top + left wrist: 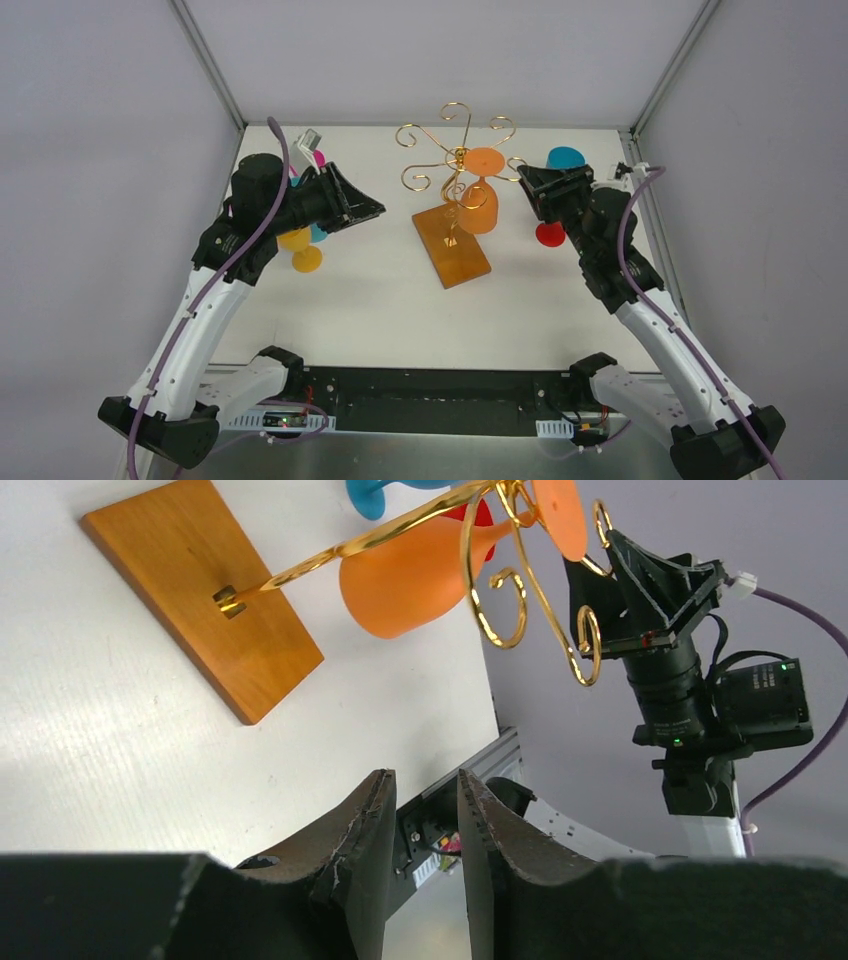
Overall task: Take the wine glass off the wine glass rack
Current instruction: Adjust the wine rack at the center of the board, then pick up the wine glass from the wine rack.
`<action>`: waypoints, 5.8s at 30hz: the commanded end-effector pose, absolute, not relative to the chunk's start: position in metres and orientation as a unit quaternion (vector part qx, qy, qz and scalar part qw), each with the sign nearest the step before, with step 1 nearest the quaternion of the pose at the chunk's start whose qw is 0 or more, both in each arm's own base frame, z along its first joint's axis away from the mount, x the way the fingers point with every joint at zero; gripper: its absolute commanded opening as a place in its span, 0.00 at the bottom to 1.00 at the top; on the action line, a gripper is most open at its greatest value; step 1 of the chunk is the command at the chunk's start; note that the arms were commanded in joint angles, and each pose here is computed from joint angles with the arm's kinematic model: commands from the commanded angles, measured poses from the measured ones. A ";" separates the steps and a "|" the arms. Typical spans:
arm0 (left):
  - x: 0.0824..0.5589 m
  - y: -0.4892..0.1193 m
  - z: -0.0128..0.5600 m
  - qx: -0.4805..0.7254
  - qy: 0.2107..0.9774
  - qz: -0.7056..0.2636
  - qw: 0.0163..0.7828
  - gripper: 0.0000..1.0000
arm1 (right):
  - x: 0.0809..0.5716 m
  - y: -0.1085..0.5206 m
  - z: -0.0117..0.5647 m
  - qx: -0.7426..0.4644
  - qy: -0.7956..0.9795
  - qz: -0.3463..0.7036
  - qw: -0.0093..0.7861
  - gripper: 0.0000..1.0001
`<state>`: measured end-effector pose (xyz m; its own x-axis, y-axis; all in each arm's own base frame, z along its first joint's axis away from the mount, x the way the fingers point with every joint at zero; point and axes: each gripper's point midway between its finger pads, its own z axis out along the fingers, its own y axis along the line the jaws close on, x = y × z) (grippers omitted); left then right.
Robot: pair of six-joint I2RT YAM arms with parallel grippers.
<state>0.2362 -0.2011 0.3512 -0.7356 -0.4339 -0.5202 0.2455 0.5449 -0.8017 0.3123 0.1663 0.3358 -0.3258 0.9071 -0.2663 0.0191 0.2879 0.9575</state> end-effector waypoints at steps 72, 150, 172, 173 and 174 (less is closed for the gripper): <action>0.187 -0.179 0.228 0.103 0.856 -0.388 0.325 0.33 | 0.350 0.151 0.399 0.049 0.803 0.363 0.469 0.62; 0.173 -0.171 0.207 0.094 0.868 -0.374 0.313 0.34 | 0.329 0.219 0.374 -0.025 0.841 0.489 0.229 0.17; 0.174 -0.169 0.204 0.089 0.872 -0.368 0.311 0.34 | 0.341 0.212 0.377 0.025 0.831 0.480 0.279 0.00; 0.174 -0.169 0.204 0.090 0.872 -0.368 0.312 0.34 | 0.342 0.212 0.378 0.028 0.830 0.480 0.283 0.00; 0.174 -0.169 0.204 0.089 0.872 -0.368 0.312 0.34 | 0.342 0.211 0.378 0.031 0.830 0.479 0.285 0.00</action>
